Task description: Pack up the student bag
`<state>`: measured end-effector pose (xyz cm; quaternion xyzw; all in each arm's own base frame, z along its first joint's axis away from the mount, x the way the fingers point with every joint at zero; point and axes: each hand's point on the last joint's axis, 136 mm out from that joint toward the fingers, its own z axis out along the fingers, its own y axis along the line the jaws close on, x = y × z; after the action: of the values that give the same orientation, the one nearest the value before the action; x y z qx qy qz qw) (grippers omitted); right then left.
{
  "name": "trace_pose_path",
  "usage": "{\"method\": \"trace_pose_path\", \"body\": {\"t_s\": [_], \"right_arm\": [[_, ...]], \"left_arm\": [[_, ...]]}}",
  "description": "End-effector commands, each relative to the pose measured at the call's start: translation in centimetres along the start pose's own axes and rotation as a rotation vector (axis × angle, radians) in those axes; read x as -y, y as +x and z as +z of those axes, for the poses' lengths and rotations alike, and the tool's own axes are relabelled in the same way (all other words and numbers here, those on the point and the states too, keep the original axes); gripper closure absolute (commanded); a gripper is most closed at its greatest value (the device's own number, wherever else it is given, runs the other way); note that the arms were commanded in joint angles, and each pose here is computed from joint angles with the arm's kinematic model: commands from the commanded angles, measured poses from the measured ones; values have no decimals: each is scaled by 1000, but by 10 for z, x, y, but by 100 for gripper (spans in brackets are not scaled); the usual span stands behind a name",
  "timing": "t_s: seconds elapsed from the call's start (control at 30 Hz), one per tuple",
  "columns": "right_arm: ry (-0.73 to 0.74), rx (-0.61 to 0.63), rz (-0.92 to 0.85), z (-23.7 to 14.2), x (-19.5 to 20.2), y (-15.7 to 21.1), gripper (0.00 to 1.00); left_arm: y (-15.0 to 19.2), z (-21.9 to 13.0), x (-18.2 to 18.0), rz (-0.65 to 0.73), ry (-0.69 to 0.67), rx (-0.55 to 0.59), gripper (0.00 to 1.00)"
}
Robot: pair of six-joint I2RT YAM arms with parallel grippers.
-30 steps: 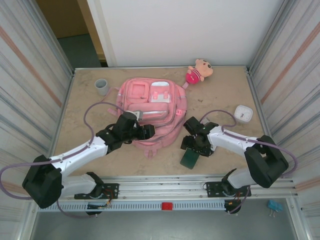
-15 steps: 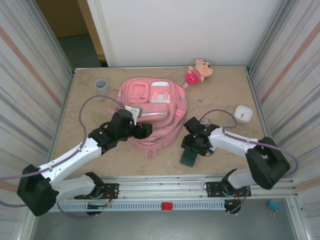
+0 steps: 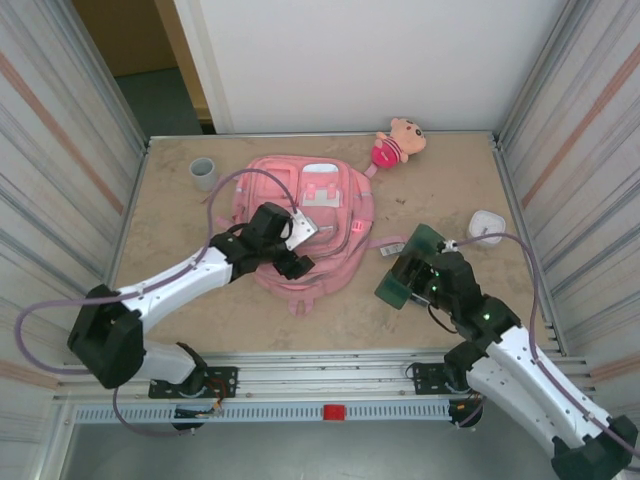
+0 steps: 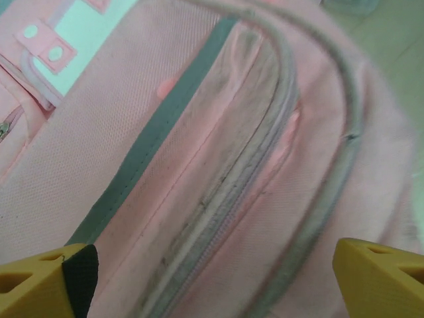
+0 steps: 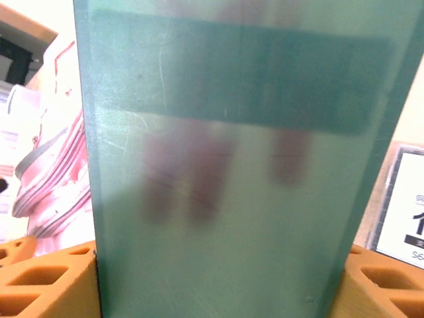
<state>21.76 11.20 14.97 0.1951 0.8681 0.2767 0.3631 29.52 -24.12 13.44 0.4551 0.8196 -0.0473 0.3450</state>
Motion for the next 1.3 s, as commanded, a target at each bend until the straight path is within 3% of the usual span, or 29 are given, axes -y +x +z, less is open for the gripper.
{"method": "trace_pose_path", "body": {"t_s": [0.0,0.17,0.37,0.43,0.63,0.8,0.97,1.13,1.27], "right_arm": [[-15,11,-4,-1,2,-1,44],[-15,-22,-14,3,1,3,45],[-13,-45,-51,6,-5,2,45],[-15,-56,-58,8,-7,2,45],[-88,-163,-74,13,-30,10,45],[-210,-343,-97,6,-62,29,44],[-374,-525,-58,-17,-98,56,45],[-487,-595,-107,-49,-128,77,43],[-539,-661,-111,-49,-146,96,43]], "left_arm": [[-8,7,-17,117,-86,-27,7],[-14,20,-27,117,-141,-16,18],[-29,11,-25,104,-119,36,84],[-40,-3,-24,89,-108,88,94],[-77,-62,-10,6,-3,282,99],[-100,-99,2,-134,53,391,99],[-102,-105,-6,-255,23,377,99],[-96,-100,-30,-361,-106,334,100],[-92,-100,-41,-472,-152,307,100]]}}
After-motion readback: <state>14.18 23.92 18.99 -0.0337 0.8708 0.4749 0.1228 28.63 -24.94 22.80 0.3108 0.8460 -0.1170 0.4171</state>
